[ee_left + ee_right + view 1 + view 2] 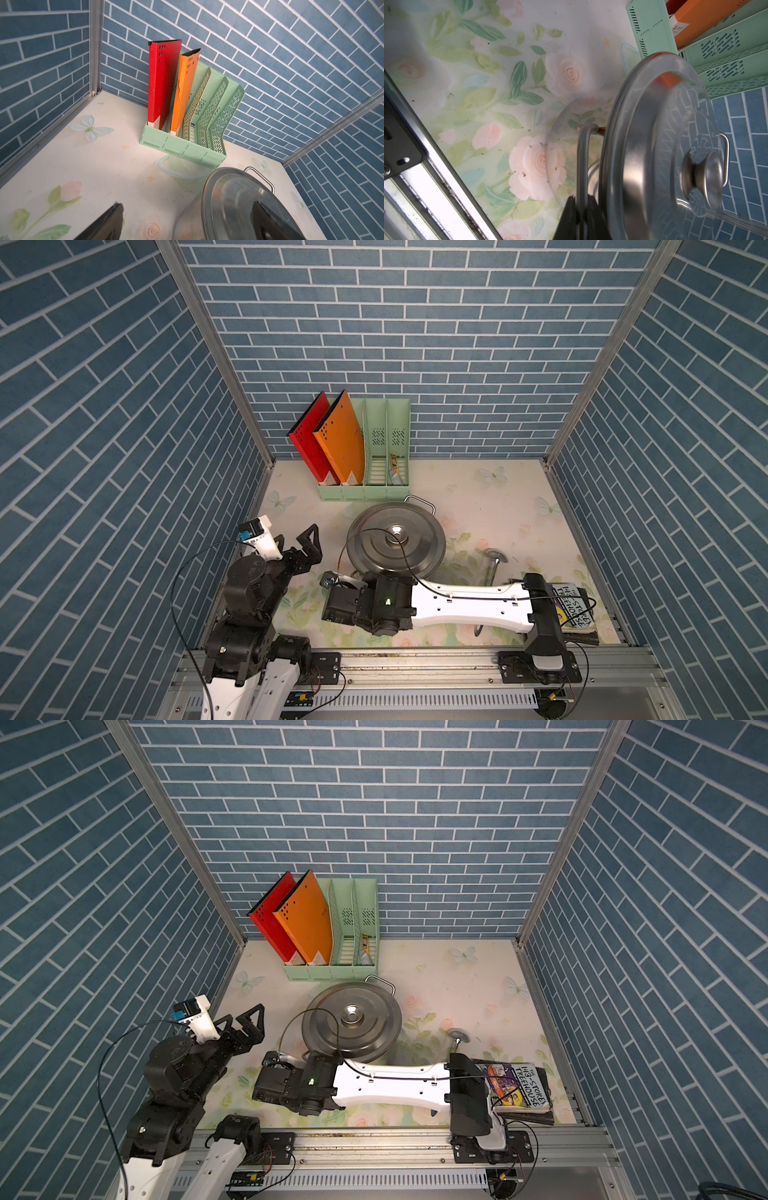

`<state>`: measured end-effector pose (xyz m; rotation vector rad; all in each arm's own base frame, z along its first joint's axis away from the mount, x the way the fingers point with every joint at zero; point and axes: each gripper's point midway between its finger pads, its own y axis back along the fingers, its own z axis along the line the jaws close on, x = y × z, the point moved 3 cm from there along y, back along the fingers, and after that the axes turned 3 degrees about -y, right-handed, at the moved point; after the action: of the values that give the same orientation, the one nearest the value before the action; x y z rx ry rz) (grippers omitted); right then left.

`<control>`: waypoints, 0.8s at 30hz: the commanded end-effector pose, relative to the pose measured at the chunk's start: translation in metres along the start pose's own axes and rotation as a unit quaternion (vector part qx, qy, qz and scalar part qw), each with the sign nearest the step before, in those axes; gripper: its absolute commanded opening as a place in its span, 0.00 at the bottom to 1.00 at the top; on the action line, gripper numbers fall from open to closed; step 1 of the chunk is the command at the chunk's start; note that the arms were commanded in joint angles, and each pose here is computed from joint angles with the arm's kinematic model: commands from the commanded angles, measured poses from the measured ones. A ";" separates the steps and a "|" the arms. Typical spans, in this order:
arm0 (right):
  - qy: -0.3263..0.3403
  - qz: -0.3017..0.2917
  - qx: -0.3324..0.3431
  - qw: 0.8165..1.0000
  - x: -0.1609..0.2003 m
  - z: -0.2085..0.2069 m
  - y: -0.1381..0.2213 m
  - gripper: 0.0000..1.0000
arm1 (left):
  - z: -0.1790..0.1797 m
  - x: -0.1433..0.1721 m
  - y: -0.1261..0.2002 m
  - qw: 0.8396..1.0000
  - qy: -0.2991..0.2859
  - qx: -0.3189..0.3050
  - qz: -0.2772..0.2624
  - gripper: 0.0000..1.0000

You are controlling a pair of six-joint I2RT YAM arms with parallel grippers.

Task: Stir the soup with a spoon
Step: Move the pan to the center of the board.

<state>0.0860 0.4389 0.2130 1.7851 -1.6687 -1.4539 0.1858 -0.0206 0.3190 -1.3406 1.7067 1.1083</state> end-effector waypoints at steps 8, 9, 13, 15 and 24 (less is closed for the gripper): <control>-0.024 -0.040 -0.026 0.999 -0.022 0.009 0.014 0.41 | 0.010 0.000 0.014 0.999 0.006 -0.032 -0.002 1.00; -0.025 -0.043 -0.033 0.998 -0.023 0.010 0.017 0.44 | 0.010 0.001 0.014 0.999 0.007 -0.033 -0.002 1.00; -0.022 -0.073 -0.096 0.992 -0.028 0.017 0.035 0.59 | 0.011 0.001 0.014 0.999 0.009 -0.032 -0.010 1.00; -0.033 -0.113 -0.132 0.984 -0.035 0.015 0.053 0.66 | 0.011 0.003 0.013 0.999 0.010 -0.031 -0.010 1.00; -0.160 -0.226 -0.194 0.941 -0.019 -0.083 0.084 0.87 | 0.003 0.038 -0.015 0.997 0.001 0.015 0.073 1.00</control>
<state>0.0819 0.4077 0.3014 1.8621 -1.1311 -2.0032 0.1843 -0.0210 0.2927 -1.3190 1.7745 1.1715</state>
